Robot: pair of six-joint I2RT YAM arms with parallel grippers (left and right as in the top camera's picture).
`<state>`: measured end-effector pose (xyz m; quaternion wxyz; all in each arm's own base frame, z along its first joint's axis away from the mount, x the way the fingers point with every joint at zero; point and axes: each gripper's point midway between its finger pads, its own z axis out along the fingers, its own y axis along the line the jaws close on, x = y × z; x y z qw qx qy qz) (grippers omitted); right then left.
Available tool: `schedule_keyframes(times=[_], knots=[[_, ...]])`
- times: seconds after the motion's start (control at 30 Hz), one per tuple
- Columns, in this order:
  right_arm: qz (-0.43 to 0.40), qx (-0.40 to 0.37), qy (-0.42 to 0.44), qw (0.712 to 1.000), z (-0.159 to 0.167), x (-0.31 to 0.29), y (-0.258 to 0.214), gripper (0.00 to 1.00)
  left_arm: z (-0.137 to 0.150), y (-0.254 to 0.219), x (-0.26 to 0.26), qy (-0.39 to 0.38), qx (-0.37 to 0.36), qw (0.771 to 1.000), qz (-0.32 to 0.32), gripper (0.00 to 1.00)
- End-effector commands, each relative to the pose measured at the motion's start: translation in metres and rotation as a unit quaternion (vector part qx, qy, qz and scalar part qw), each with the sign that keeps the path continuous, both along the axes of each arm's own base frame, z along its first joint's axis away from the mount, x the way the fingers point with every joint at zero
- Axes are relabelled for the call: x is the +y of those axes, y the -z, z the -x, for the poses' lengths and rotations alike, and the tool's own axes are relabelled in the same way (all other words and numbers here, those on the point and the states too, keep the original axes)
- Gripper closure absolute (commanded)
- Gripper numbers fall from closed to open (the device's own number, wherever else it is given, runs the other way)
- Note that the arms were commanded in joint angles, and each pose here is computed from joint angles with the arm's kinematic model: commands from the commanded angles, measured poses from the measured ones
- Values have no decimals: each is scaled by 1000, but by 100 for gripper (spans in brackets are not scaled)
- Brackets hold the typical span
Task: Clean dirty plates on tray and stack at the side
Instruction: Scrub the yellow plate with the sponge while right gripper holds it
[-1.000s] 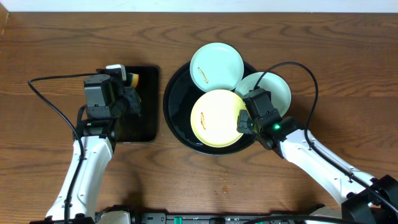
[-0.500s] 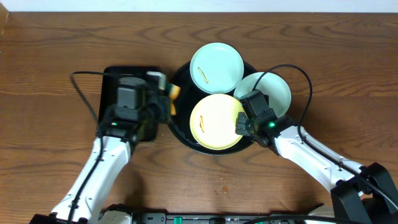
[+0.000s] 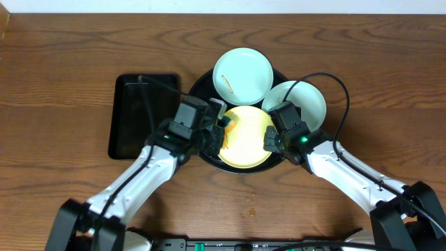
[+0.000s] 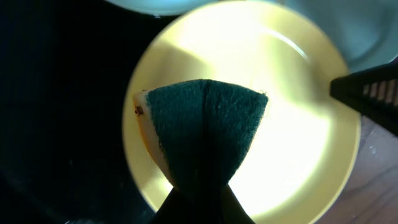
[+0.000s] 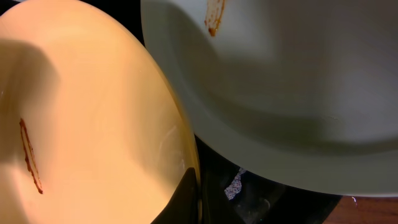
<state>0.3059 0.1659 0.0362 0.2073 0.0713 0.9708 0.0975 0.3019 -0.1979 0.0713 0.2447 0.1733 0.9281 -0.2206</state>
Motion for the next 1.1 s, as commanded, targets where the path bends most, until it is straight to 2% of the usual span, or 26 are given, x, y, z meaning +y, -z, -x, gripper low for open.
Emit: schedule_keyframes(times=[0.0,0.3,0.47,0.63,0.83,1.07], knots=[[-2,7,3,1000,3,1,3,99,1,11,-9,17,6,1000,-1,93],[-1,8,3,1000,3,1,4,99,-5,38,-15,49,2,999,-21,93],[-1,8,3,1000,3,1,4,99,-5,47,-13,47,9,998,-27,92],[-1,8,3,1000,3,1,4,99,-17,55,1,17,-9,997,-70,93],[-1,8,3,1000,3,1,4,99,-17,59,1,17,-6,997,-71,92],[0,10,3,1000,4,0,4,99,-6,83,-6,36,34,997,-58,92]])
